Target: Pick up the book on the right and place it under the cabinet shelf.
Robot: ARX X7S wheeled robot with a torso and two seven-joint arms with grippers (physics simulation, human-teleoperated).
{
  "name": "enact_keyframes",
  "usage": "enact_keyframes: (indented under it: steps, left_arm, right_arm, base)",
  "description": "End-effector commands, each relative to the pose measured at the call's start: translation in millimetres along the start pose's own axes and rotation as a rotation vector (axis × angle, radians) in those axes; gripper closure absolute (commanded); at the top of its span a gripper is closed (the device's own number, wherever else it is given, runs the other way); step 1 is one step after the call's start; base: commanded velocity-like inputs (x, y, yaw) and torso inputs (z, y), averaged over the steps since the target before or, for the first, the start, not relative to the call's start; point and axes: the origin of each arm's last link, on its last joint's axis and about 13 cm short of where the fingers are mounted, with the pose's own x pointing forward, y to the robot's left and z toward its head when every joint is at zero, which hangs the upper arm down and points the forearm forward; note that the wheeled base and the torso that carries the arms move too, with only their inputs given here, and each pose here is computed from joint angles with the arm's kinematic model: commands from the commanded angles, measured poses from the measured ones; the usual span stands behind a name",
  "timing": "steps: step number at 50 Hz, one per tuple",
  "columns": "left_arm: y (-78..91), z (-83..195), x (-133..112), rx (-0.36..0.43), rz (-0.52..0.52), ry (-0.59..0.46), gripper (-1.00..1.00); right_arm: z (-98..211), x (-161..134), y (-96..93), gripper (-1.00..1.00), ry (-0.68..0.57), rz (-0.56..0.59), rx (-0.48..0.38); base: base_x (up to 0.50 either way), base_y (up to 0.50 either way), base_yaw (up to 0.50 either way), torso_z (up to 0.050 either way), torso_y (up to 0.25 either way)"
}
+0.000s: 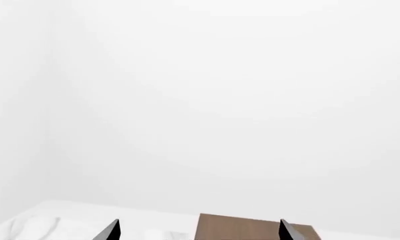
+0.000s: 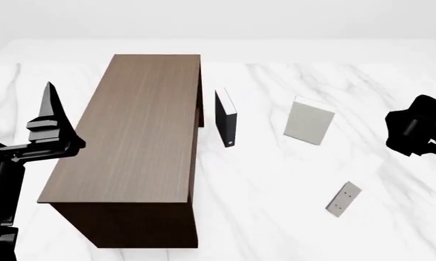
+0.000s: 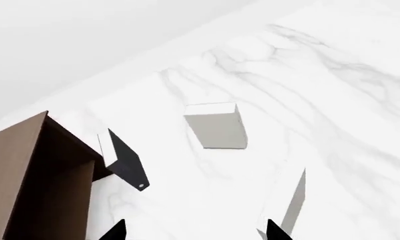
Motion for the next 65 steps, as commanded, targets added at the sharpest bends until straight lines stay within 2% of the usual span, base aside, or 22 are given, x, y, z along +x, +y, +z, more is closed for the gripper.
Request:
enact_keyframes:
  steps: [1,8,23,43,65]
  left_arm:
    - [1.4,-1,0,-0.005,0.006,0.007,-1.0]
    - [1.7,0,0,-0.006,0.006,0.005,-1.0]
    - [2.0,0,0,-0.009,0.007,0.006,-1.0]
    - [1.2,0,0,-0.01,0.001,0.008,-1.0]
    - [1.1,1,0,-0.012,-0.002,0.005,-1.0]
  right_arm:
    - [3,-3,-6.9,-1.0,0.022,-0.076,0.019]
    - [1,5,-14.4,-1.0,0.033,-0.122,0.021]
    - [-4,30,-17.9,-1.0,0.075,-0.148,0.011]
    - [-5,85,-19.5,-1.0,0.123,-0.207,-0.009]
    - [-21,117,-24.5,-1.0,0.169,-0.243,-0.007]
  base:
    - [0.0,0.0,0.0,0.0,0.0]
    - [0.0,0.0,0.0,0.0,0.0]
    - [0.0,0.0,0.0,0.0,0.0]
    - [0.0,0.0,0.0,0.0,0.0]
    - [0.0,0.0,0.0,0.0,0.0]
